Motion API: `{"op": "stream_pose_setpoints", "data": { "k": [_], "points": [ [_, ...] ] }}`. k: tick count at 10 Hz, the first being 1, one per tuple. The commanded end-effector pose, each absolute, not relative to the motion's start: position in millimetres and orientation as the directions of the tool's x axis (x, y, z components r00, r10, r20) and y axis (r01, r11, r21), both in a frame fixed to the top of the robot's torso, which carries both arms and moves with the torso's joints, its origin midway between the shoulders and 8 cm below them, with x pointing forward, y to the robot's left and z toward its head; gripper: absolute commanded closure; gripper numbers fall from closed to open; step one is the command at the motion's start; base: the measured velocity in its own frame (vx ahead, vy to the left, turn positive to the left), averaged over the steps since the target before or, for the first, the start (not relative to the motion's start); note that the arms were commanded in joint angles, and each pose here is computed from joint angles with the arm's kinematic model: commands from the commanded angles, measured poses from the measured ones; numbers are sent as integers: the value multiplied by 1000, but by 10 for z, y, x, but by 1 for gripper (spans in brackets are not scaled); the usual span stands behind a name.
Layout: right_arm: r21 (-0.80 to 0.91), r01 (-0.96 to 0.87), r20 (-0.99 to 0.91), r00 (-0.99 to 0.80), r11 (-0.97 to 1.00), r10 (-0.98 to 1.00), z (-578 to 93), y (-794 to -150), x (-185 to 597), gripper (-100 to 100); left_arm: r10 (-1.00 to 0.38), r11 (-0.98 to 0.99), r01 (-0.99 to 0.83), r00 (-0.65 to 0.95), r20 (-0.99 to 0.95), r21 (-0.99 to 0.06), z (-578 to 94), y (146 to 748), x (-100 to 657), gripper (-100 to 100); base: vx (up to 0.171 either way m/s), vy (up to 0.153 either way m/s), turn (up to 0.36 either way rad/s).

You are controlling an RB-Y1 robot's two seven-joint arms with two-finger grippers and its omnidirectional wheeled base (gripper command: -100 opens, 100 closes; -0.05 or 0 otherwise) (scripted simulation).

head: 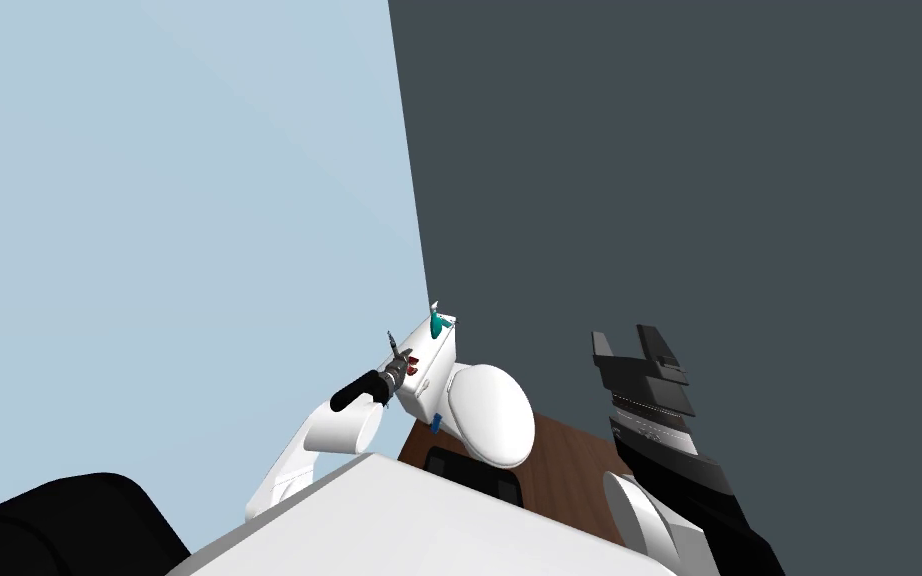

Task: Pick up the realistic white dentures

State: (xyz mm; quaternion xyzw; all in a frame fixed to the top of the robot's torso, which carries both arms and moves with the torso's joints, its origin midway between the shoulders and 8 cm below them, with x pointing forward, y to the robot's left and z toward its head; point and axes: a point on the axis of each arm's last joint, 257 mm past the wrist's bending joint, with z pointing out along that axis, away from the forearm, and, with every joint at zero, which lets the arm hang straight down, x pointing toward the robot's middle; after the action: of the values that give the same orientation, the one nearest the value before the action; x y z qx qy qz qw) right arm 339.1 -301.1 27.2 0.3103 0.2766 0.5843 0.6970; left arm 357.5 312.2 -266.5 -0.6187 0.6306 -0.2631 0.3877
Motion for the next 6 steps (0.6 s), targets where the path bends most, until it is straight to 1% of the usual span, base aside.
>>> {"op": "stream_pose_setpoints", "data": {
  "k": [1, 2, 3, 6],
  "points": [
    [756, -643, -23, 164, 125, 986, 272, -3011, 3391, 0, -984, 96, -576, 66, -163, -812, -2665, 3122, 3575, 0, 0, 0, 0],
    [756, -643, -23, 164, 125, 986, 272, -3011, 3391, 0, -982, 84, -580, 91, -167, -810, -2703, 3282, 3626, -100, -37, -20, -174],
    [756, -643, -23, 164, 124, 986, 273, -3010, 3391, 0, -980, 77, -582, 104, -168, -809, -2720, 3363, 3651, -100, -62, -36, -254],
    [756, -643, -23, 164, 125, 986, 273, -3011, 3391, 0, -975, 53, -585, 145, -169, -809, -2757, 3615, 3725, -100, -61, -27, -144]
  ]
}}
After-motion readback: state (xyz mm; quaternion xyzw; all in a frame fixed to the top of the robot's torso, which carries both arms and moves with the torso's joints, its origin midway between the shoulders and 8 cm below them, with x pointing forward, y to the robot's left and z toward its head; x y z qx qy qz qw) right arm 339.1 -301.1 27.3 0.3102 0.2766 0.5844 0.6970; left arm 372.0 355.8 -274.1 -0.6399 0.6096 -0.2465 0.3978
